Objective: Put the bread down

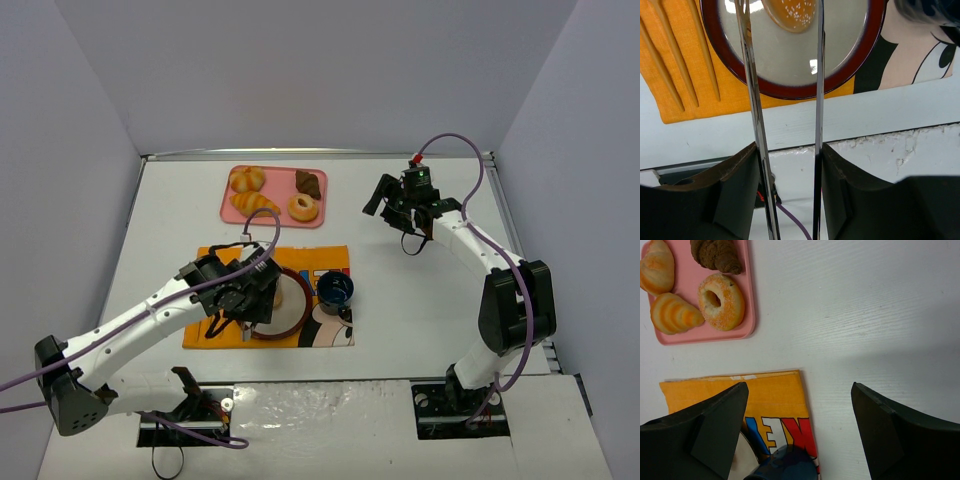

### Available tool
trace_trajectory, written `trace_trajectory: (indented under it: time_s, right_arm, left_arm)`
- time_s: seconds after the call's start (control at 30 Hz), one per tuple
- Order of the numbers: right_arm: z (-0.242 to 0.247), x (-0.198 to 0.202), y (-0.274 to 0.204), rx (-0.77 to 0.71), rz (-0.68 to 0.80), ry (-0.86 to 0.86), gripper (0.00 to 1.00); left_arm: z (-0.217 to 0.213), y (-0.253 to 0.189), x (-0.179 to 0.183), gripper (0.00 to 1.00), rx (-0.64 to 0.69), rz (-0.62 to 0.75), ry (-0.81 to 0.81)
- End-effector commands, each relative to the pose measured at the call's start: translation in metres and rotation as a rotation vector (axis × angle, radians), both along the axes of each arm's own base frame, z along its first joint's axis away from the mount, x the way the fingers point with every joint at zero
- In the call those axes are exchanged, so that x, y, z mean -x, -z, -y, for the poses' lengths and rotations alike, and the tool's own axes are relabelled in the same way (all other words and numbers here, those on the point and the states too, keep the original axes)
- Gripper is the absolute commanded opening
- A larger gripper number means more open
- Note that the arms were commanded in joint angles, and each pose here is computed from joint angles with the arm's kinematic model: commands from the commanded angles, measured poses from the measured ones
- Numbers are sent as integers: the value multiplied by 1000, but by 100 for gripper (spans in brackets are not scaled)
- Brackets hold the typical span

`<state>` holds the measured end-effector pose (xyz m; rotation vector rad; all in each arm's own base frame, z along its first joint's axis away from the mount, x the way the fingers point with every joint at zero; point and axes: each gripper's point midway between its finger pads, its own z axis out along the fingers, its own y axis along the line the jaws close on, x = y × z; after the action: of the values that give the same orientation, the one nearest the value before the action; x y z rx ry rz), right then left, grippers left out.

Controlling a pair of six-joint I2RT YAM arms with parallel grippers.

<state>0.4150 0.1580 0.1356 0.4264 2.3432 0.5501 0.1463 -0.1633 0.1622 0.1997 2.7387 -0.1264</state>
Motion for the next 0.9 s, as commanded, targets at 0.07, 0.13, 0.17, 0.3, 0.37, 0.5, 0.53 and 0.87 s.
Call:
trace_trajectory:
  time_s: [0.07,0.13,0.17,0.3,0.37,0.5,0.53,0.87]
  right_arm:
    - [-6,-12,-42,-32,119,-6,81]
    - [-4,-12,-44,-32,122,-2,81]
    - [-3,-12,-45,-33,124,1,81]
    - [-1,-12,-51,-35,134,7,81]
    - [2,-12,-53,-32,134,12,81]
    - [19,-12,-69,-20,161,44,81]
    - [24,-12,-74,-16,167,57,81]
    - [132,11,-122,54,220,414,82]
  left_arm:
    - [8,-44,-18,44,28,97,-8]
    - [14,-58,-27,44,35,127,7]
    - [17,-64,-31,44,30,138,15]
    - [36,-76,-54,44,-2,163,48]
    - [46,-88,-65,44,6,190,62]
    - [74,-88,-99,44,-22,194,92]
    - [80,-91,-110,44,-18,200,93]
    - [156,-96,-196,44,91,209,131]
